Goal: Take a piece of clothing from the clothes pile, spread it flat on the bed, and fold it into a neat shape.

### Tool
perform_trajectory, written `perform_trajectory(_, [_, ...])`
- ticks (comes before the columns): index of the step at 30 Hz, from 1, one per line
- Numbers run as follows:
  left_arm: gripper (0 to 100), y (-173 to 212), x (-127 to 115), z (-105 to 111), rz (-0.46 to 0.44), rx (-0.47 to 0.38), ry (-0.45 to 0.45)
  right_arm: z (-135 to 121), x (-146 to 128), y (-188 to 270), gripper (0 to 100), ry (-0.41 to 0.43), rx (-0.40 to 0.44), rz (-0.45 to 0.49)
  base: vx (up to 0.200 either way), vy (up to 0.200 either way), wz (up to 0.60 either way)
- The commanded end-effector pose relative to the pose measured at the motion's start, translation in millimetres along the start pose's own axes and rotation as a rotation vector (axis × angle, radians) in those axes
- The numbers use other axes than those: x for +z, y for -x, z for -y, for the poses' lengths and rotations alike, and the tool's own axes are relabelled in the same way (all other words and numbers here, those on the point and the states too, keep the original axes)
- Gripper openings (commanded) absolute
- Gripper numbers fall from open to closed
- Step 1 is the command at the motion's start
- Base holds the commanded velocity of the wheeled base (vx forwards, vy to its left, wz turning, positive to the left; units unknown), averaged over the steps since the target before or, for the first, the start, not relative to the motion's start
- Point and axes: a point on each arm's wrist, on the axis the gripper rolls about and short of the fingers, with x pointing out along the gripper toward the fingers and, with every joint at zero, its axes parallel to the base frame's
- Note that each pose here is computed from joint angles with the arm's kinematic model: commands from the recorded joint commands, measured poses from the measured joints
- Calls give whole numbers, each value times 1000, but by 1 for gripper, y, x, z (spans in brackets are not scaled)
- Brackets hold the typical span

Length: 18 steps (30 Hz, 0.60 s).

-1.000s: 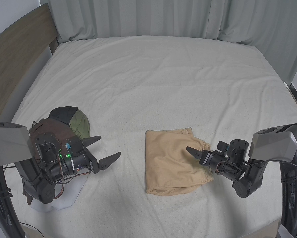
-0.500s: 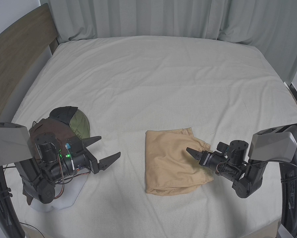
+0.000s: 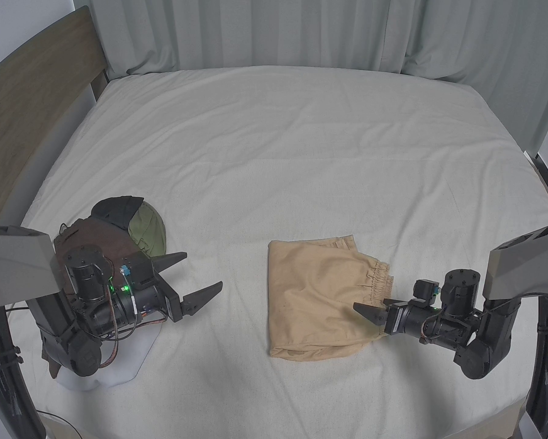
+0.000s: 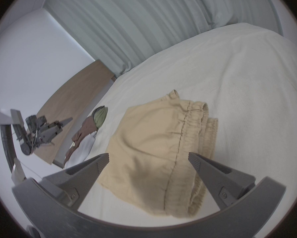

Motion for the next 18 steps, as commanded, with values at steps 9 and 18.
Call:
perform_trajectory(9, [100, 1, 0, 0, -1, 0, 0, 15, -15, 20, 100, 12, -66, -80, 0, 0, 0])
perform_trajectory(18, [100, 0, -1, 1, -2, -2, 1, 26, -32, 11, 100, -12, -87, -137, 0, 0, 0])
